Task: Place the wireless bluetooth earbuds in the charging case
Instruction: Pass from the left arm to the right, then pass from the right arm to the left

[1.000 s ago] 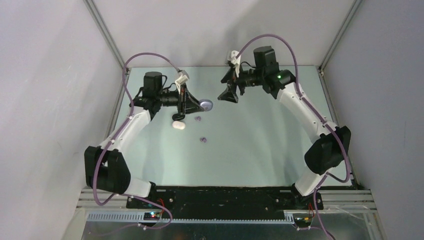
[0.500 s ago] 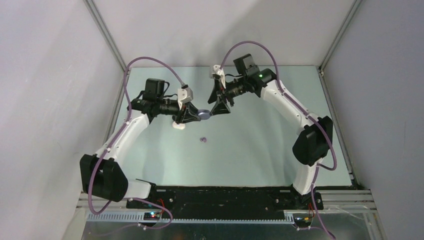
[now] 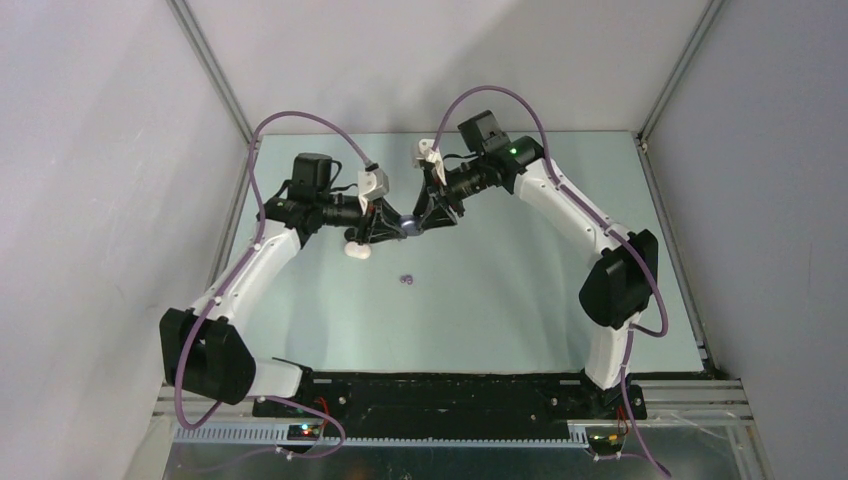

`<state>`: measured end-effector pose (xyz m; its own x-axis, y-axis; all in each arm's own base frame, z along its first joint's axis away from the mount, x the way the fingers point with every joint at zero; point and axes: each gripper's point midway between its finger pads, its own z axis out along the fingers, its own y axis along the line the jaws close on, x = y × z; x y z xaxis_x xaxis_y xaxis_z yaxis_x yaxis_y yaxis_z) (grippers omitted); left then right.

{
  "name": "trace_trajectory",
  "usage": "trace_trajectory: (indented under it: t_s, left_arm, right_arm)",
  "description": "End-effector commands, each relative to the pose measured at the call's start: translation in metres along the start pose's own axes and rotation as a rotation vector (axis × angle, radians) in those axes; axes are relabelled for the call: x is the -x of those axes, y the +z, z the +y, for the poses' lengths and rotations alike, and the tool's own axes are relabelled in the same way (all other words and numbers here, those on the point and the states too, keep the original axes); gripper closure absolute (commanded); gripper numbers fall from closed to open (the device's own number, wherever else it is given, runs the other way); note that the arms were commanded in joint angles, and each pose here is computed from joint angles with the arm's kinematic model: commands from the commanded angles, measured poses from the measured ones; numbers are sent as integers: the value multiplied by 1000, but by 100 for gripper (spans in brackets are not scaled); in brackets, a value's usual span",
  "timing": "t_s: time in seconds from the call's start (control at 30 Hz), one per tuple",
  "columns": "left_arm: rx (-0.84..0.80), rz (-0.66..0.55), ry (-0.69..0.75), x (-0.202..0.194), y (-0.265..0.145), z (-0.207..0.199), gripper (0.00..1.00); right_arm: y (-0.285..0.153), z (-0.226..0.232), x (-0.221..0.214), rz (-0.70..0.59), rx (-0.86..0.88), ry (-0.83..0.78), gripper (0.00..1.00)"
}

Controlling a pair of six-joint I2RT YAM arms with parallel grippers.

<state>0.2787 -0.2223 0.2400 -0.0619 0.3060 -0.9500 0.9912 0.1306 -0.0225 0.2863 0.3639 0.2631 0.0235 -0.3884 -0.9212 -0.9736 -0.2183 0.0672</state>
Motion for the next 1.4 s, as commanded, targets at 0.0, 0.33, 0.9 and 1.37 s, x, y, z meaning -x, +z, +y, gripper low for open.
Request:
trace_trajectory:
  t_s: [0.0, 0.33, 0.9, 1.37]
  left_arm:
    - [31, -91, 79, 41, -3, 9, 100]
    - [47, -129, 52, 48, -1, 15, 99]
    - [103, -242, -124, 47, 3, 16, 47]
    - [22, -160, -138, 32, 5, 6, 43]
  right_arm:
    - [0, 1, 11, -11, 1, -44, 57]
    - [0, -4, 8, -5, -24, -16, 77]
    - [-17, -7, 30, -100, -95, 84, 100]
    - [-22, -11, 38, -114, -123, 65, 100]
